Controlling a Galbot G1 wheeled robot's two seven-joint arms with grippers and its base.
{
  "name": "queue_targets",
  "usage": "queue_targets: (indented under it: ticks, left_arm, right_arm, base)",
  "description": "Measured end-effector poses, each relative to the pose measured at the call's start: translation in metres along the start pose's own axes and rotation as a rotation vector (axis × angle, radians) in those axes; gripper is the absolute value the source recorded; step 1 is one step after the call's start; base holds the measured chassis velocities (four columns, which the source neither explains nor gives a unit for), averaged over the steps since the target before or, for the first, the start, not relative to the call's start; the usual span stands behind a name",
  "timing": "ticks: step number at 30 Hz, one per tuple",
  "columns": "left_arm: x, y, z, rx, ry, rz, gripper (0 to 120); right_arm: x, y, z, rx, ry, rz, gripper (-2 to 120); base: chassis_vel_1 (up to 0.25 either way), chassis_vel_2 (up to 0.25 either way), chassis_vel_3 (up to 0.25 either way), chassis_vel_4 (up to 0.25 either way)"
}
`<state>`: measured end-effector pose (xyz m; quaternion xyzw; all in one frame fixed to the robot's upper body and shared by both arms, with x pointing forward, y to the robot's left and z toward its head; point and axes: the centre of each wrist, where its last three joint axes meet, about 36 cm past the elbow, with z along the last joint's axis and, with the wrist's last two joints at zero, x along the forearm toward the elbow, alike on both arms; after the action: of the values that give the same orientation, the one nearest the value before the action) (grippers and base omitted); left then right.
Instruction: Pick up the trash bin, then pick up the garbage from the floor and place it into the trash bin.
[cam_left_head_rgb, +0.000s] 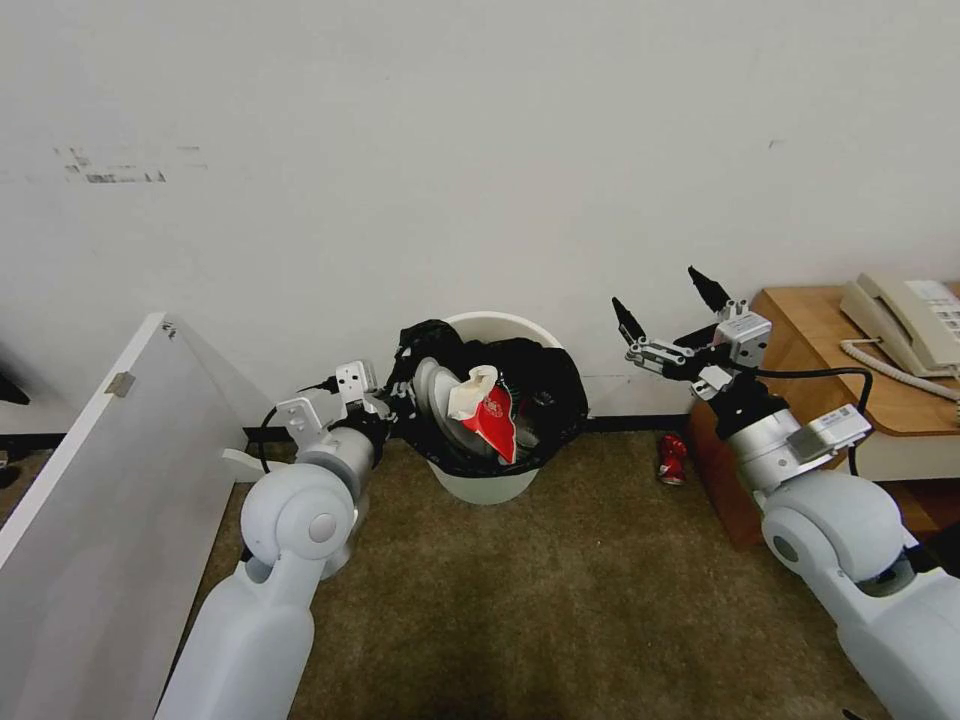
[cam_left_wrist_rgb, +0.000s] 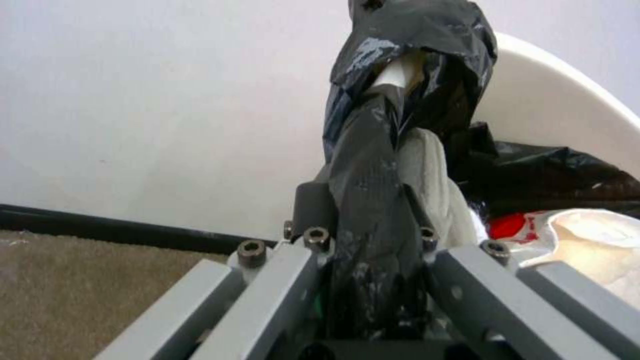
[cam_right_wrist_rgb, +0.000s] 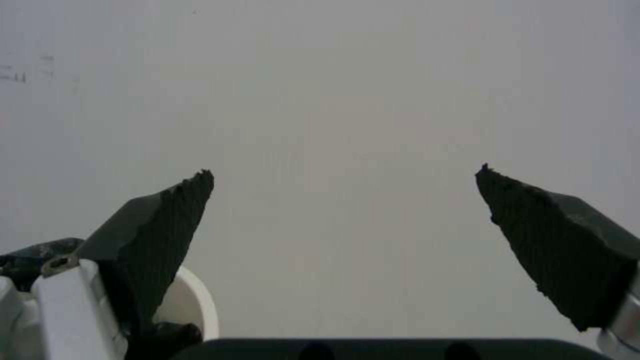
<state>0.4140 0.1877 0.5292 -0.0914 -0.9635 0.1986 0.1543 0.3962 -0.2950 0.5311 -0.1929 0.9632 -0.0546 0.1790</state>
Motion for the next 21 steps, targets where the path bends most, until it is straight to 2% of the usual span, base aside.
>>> queue_targets:
  ticks: [21]
  left_arm:
    - [0.0002, 0.0014, -0.0009, -0.001, -0.002, -0.004, 4]
  right_arm:
    - [0.0054, 0.0021, 0.0028, -0.020, 0.008, -0.014, 100]
  base:
    - [-0.004, 0.005, 0.005, -0.004]
